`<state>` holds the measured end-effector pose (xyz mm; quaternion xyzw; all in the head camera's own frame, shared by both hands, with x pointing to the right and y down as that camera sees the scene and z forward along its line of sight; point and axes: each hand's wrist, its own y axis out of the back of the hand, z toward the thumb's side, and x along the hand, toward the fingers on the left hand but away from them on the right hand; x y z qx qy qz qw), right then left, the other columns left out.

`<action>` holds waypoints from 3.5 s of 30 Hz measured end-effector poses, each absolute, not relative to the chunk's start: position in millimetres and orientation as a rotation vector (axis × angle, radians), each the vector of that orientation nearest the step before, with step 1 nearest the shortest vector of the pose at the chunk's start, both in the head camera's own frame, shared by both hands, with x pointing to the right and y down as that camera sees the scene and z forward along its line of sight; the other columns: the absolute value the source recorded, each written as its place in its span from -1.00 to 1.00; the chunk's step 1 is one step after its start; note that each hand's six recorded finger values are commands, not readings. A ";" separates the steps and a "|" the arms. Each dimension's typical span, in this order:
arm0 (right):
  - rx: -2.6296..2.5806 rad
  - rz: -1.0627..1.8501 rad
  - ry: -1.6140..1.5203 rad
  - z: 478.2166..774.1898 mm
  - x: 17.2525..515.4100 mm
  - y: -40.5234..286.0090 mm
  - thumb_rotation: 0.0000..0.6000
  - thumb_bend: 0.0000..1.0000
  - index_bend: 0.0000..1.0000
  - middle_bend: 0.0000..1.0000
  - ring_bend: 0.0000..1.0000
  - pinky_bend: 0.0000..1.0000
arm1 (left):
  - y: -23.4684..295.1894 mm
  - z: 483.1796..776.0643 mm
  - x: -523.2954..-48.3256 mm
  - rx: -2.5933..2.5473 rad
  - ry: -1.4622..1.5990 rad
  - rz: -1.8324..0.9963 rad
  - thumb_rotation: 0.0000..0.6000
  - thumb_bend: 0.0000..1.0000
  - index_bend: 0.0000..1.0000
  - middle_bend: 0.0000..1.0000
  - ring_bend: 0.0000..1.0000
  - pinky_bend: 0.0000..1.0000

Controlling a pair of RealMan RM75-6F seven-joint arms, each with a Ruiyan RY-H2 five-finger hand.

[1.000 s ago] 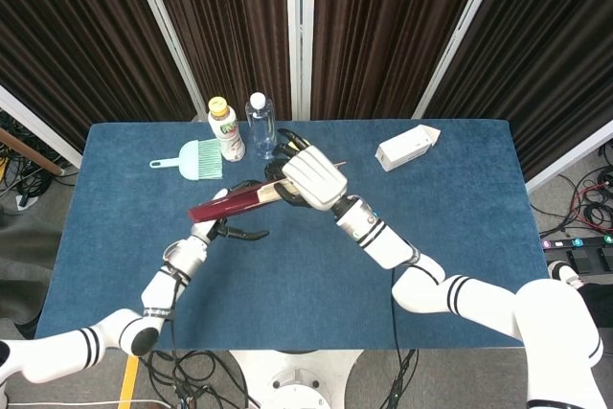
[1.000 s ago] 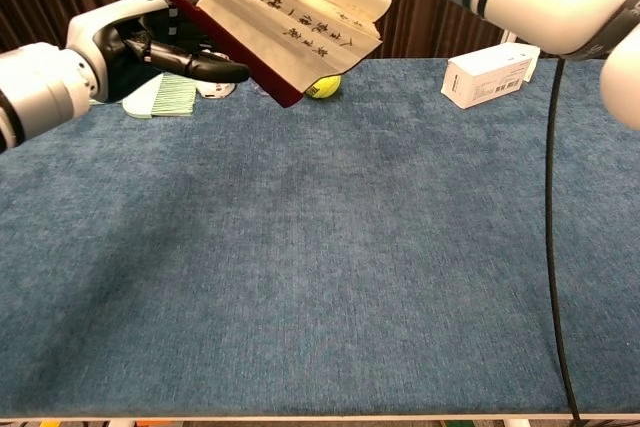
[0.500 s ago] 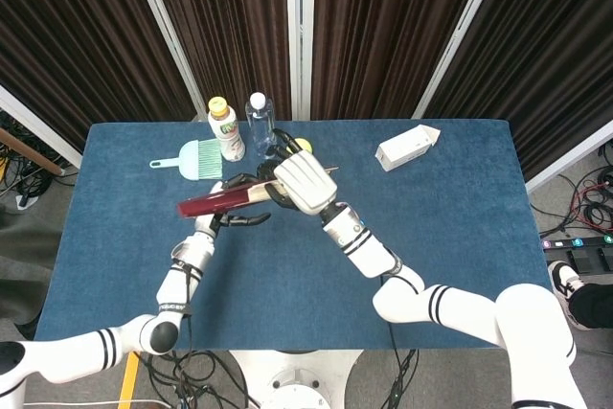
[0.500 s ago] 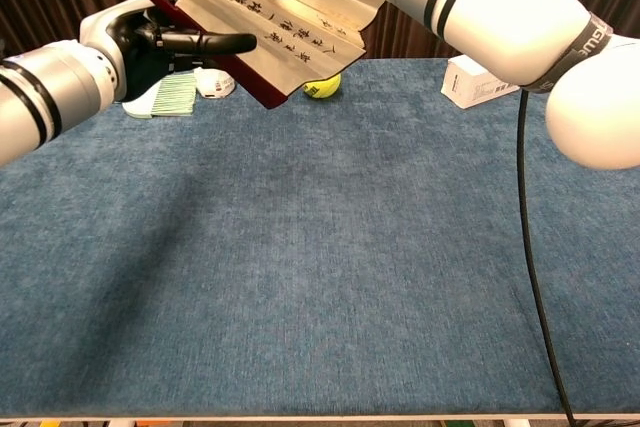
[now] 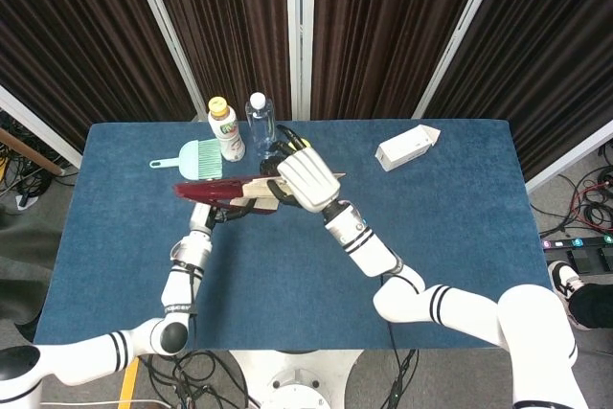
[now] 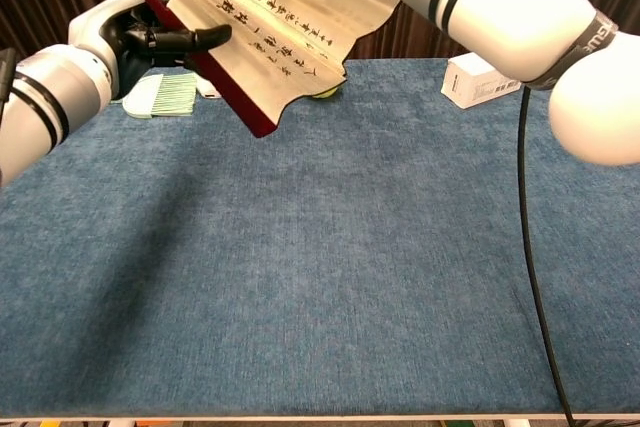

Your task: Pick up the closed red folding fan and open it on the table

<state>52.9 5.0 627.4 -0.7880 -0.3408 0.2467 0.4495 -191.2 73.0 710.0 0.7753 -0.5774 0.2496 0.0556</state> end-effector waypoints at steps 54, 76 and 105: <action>-1.260 0.939 -0.265 600.2 197.3 140.0 1.00 0.22 0.01 0.03 -0.57 -1.00 | 111.4 677.0 -209.0 2.823 -1.315 2.921 1.00 -0.35 0.25 0.30 0.22 0.13; -1.388 1.179 -0.213 625.9 245.1 172.4 1.00 -1.00 -1.00 -1.00 -1.00 -1.00 | 133.9 681.2 -188.4 3.042 -1.178 2.502 1.00 -1.00 -0.89 -0.85 -1.00 -0.69; -1.573 1.338 -0.562 600.0 336.1 136.7 1.00 -0.56 -1.00 -0.87 -1.00 -1.00 | 82.9 682.4 -281.3 2.879 -1.437 2.098 1.00 -1.00 -0.74 -0.79 -1.00 -0.94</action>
